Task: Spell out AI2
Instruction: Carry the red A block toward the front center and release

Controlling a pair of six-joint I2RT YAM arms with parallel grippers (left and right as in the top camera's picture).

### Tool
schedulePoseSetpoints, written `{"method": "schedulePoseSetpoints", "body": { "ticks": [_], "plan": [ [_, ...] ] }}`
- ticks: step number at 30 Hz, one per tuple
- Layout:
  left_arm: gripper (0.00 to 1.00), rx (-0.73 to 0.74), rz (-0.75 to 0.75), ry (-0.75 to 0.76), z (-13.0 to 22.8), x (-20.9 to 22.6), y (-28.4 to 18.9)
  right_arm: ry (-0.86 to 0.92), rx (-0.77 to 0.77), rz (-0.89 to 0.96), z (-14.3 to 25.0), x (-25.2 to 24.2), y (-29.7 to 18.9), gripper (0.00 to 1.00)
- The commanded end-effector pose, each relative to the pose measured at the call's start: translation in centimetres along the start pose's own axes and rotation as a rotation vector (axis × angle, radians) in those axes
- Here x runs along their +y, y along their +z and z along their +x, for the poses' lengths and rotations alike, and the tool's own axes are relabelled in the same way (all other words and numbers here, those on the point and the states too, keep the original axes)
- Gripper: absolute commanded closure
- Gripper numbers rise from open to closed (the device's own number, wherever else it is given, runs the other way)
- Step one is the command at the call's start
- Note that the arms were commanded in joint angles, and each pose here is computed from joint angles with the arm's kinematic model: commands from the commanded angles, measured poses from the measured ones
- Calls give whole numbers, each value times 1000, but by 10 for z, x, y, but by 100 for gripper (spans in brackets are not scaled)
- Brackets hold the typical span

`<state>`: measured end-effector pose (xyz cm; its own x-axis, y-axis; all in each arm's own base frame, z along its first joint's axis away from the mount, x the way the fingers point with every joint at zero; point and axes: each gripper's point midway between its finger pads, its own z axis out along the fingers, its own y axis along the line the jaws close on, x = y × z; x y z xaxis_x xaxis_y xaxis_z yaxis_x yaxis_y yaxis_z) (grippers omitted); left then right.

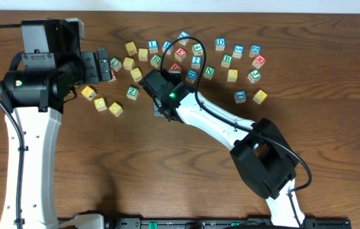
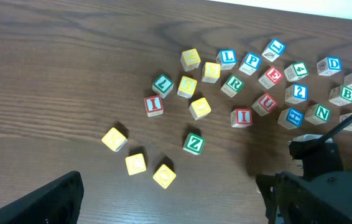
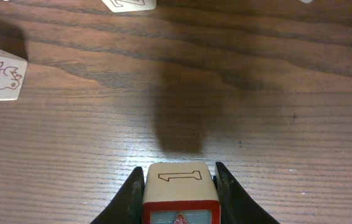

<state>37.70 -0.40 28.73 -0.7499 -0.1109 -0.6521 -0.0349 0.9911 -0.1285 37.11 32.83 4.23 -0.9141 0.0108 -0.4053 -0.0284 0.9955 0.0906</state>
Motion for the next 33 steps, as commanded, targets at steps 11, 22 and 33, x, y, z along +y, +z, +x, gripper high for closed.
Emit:
{"method": "schedulePoseSetpoints", "body": {
  "ticks": [11, 22, 33],
  "plan": [
    [2, -11, -16, -13, -4, 4, -3, 29, -11, 68, 9, -7, 29, 80],
    [2, -11, -16, -13, -4, 4, -3, 30, -11, 67, 11, -5, 43, 69],
    [3, -12, -17, -12, -4, 4, -3, -35, -50, 8, -9, 12, 23, 47]
  ]
}}
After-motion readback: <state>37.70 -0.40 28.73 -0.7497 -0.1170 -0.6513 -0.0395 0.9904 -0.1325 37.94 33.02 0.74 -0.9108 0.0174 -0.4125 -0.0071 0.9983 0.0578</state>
